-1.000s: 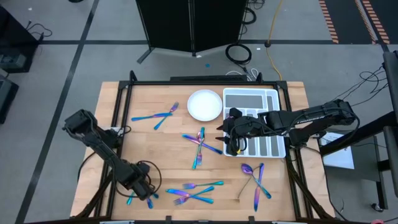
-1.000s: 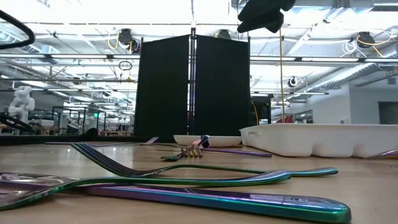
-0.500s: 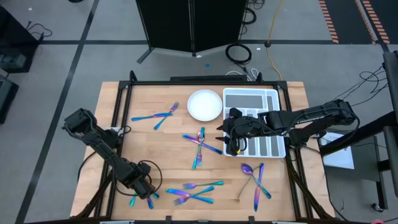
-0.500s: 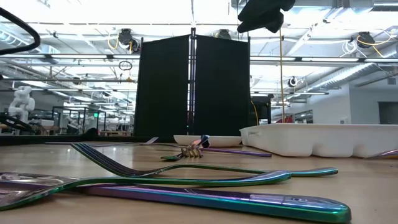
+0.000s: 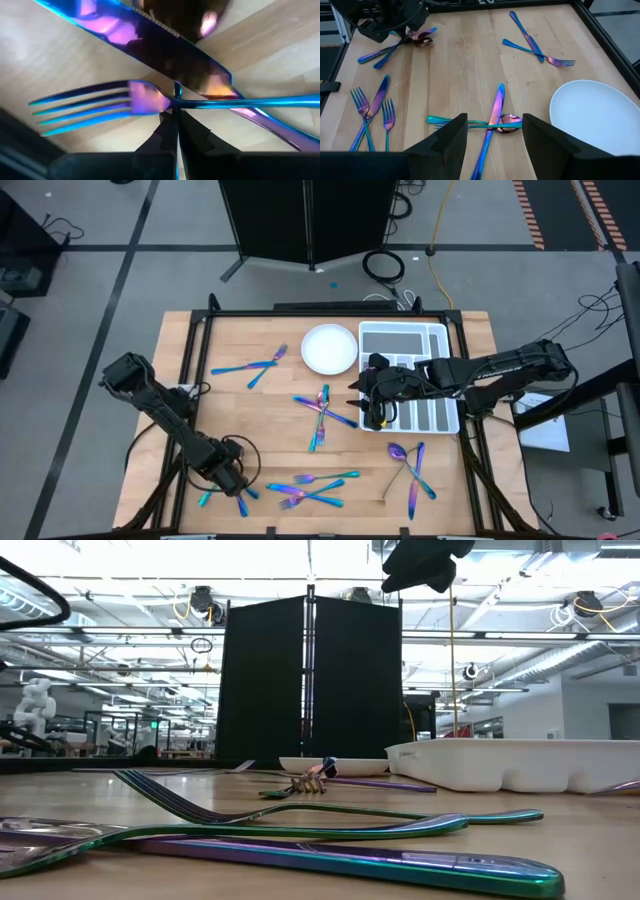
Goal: Sort silverware
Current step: Put the purple spoon into the white silverware tray
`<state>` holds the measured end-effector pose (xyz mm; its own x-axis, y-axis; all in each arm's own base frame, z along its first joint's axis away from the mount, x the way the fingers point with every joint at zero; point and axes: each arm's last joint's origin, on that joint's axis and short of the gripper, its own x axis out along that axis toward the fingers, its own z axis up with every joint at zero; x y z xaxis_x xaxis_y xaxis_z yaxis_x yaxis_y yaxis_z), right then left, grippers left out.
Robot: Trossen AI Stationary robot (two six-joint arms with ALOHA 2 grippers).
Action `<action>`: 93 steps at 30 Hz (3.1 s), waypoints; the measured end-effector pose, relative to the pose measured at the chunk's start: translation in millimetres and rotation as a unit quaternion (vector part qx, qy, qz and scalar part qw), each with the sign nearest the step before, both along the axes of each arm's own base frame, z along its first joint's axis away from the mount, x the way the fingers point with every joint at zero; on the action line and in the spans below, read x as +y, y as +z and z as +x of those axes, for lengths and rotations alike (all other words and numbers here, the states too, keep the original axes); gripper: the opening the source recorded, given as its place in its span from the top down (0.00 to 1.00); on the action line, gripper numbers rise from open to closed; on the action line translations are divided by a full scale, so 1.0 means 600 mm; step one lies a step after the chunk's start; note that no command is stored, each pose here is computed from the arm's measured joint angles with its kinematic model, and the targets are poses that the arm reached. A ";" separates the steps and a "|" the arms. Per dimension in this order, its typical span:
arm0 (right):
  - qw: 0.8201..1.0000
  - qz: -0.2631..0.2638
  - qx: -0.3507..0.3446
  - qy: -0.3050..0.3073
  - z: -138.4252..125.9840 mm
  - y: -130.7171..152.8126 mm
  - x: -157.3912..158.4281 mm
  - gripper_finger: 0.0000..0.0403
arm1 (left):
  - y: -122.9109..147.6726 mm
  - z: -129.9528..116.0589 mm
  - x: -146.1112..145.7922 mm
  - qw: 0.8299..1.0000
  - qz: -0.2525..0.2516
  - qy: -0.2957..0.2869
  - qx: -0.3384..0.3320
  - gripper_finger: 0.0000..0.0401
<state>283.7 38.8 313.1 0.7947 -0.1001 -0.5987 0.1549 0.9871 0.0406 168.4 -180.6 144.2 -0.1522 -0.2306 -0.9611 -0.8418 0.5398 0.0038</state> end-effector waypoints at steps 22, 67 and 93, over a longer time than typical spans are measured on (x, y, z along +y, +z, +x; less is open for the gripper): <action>0.999 0.025 0.004 0.031 0.000 0.000 0.004 0.55 | 0.060 0.000 0.054 0.989 -0.133 -0.040 0.059 0.99; 0.990 0.121 0.055 -0.040 -0.017 -0.014 0.026 0.55 | 0.103 0.069 0.049 0.856 0.037 -0.379 -0.350 0.70; 0.992 0.111 0.057 -0.022 -0.019 -0.014 0.036 0.55 | 0.019 0.053 -0.011 0.875 0.122 -0.379 -0.274 0.64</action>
<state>272.2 60.3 304.6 0.7185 0.0110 -0.6954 0.2142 0.9478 0.2363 200.0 -187.1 155.5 0.3267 -0.0395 -0.9443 -0.1539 0.9836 -0.0944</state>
